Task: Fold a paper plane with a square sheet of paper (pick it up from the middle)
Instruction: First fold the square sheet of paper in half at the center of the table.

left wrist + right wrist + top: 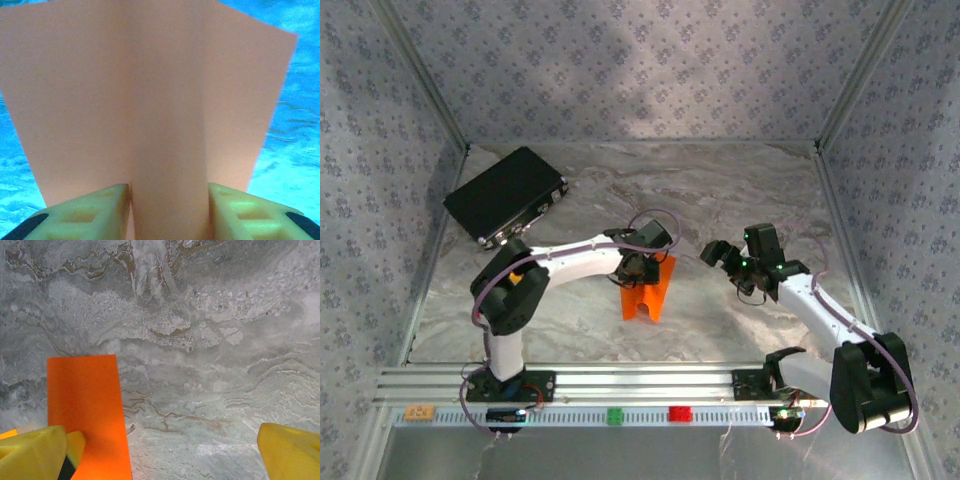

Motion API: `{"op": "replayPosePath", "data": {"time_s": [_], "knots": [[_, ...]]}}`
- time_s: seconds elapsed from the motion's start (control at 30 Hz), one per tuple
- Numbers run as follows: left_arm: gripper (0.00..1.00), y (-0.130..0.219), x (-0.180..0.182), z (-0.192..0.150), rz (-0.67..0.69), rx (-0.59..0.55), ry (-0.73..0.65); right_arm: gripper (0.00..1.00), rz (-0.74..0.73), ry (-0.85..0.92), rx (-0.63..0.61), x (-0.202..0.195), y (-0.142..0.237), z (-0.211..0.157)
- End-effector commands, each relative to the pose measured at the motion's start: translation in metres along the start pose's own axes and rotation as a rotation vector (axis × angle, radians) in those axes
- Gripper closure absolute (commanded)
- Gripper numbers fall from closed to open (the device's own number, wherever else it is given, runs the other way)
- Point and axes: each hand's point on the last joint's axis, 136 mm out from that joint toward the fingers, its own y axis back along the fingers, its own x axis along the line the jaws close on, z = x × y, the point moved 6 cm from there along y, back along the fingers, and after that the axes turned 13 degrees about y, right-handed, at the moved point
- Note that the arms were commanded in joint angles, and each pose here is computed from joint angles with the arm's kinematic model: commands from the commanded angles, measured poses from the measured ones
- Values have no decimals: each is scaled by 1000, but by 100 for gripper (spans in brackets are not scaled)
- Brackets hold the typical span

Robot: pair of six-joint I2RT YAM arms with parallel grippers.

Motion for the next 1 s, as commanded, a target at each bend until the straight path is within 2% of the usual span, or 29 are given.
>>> {"op": "replayPosePath", "data": {"time_s": [0.0,0.3,0.4,0.53,0.67,0.8,0.97], "knots": [[58,23,-24,8,-239,-2,24,1,-15,-5,-34,5,11,9],[54,45,-36,30,-750,96,198,1,-31,-14,-145,5,32,18],[54,40,-32,34,-829,110,255,1,3,-4,-167,8,35,19],[54,30,-30,33,-869,129,294,1,39,4,-149,11,32,17],[54,11,-23,28,-804,152,313,1,32,-5,-127,9,27,15],[55,2,-24,24,-822,189,315,1,35,-9,-110,9,24,15],[57,-8,-25,15,-797,283,283,1,38,-8,-105,9,23,14]]}}
